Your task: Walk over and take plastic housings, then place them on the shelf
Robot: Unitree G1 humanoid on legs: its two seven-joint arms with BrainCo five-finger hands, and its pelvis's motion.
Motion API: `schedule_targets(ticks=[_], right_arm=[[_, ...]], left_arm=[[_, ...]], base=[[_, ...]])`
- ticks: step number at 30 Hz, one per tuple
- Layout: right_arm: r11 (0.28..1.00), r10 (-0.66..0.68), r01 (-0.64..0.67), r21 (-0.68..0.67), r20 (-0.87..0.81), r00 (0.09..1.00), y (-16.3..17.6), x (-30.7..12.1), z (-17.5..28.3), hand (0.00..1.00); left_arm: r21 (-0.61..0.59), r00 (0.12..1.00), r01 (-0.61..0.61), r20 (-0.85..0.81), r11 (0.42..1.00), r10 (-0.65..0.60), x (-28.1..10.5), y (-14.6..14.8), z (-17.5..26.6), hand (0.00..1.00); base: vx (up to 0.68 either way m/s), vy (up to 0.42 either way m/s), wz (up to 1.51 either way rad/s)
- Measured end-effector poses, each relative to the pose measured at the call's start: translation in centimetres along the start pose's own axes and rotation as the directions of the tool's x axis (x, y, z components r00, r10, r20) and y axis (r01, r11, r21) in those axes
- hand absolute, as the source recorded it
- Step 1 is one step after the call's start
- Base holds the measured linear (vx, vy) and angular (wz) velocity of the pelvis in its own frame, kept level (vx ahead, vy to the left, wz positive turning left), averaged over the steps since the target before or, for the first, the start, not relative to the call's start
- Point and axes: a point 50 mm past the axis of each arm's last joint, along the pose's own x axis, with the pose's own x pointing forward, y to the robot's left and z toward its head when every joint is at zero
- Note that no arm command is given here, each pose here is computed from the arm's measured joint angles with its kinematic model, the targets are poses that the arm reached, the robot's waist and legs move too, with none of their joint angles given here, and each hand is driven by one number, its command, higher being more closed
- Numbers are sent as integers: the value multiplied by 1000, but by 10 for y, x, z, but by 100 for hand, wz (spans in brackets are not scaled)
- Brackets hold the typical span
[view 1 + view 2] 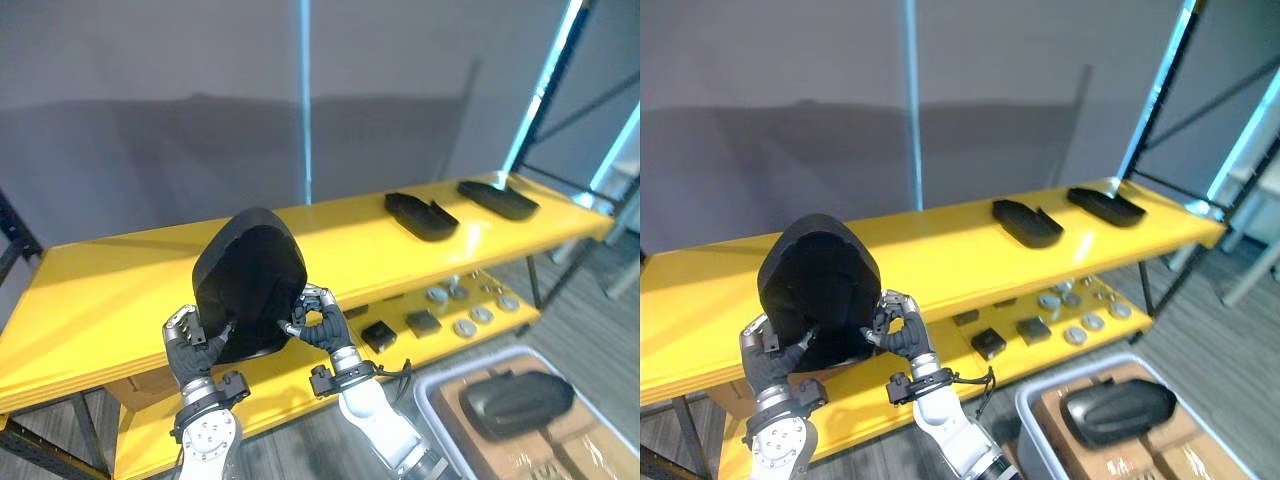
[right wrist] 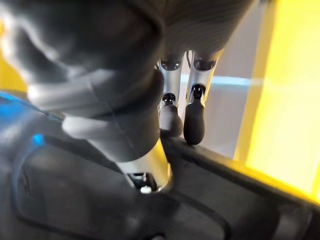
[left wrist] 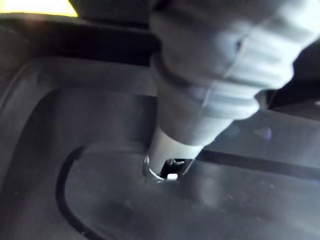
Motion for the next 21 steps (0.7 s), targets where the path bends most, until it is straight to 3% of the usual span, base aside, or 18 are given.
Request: schedule_targets(ticks=[3,6,8,11,14,18,21], right_arm=[[1000,-8,8,-5,-10,1000,-10,-5,-1,0],[990,-137,136,-18,-58,989,-46,-28,-9,0],[965,-257,250,-78,-102,961,-83,-49,-15,0],[948,-316,306,-89,-139,939,-107,-68,-19,0],[944,-329,320,-79,-166,930,-118,-81,-20,0],[940,-335,340,-5,-185,924,-124,-105,-11,0],[924,-361,380,46,-220,906,-131,-122,-12,0]], left_arm=[[-4,999,-7,32,1000,7,8,0,5,100],[-43,997,-16,76,999,19,28,0,14,100],[-151,999,46,36,987,-41,46,-8,10,100],[-267,997,72,-22,961,-80,54,-14,5,100],[-380,987,117,-58,917,-150,60,-33,3,100],[-496,982,88,-100,864,-158,75,-46,5,100],[-579,963,94,-154,810,-222,92,-74,6,100]], base=[[132,-72,96],[135,-179,85],[151,-274,83],[106,-270,9],[160,-172,-42],[120,-80,5],[25,-2,42]])
